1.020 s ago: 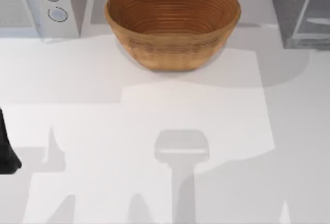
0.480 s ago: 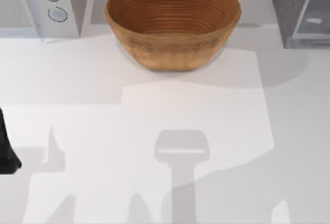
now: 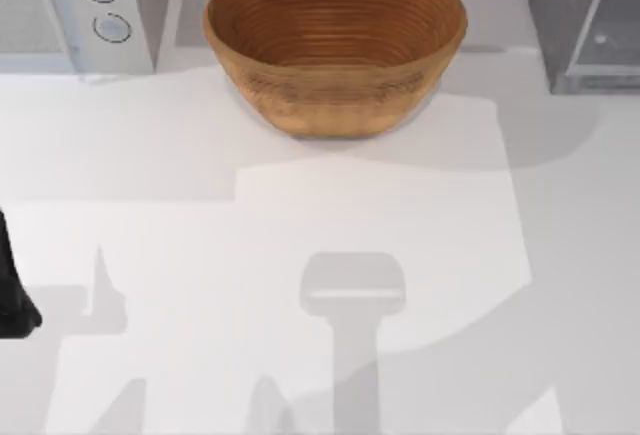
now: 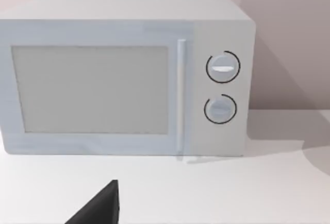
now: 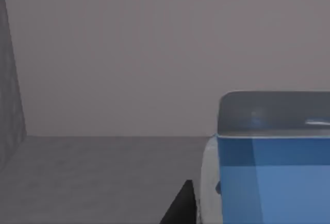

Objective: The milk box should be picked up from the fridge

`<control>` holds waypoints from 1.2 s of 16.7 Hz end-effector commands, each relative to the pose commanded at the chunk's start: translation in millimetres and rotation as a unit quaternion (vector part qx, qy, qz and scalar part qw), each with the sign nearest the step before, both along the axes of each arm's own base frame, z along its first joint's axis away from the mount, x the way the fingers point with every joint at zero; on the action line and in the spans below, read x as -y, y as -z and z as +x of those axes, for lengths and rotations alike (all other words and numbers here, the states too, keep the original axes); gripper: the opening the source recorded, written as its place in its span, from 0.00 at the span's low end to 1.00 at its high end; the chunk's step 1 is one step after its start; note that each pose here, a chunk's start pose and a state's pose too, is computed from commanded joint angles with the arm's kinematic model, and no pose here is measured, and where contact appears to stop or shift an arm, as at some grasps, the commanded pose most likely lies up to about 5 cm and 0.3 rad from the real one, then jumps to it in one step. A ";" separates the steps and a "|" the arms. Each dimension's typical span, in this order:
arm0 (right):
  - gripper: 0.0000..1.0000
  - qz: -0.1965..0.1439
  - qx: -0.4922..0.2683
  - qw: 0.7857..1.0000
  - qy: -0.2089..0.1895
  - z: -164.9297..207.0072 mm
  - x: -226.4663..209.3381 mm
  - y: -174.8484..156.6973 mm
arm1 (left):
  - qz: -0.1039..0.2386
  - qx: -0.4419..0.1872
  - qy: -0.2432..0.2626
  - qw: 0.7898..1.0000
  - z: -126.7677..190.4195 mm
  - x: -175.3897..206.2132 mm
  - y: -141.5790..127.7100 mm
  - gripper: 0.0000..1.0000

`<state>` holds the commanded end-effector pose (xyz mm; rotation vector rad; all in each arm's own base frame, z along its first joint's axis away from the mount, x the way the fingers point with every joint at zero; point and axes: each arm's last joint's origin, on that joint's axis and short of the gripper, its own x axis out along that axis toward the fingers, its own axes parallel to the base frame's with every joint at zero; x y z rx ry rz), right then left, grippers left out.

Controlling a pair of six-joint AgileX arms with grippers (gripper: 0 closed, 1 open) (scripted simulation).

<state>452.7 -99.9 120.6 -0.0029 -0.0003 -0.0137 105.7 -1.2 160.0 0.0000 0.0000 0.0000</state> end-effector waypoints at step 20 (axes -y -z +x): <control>0.00 0.001 -0.002 1.000 -0.004 -100.7 -5.4 -4.0 | 0.000 0.000 0.000 1.000 0.0 0.0 0.0 1.00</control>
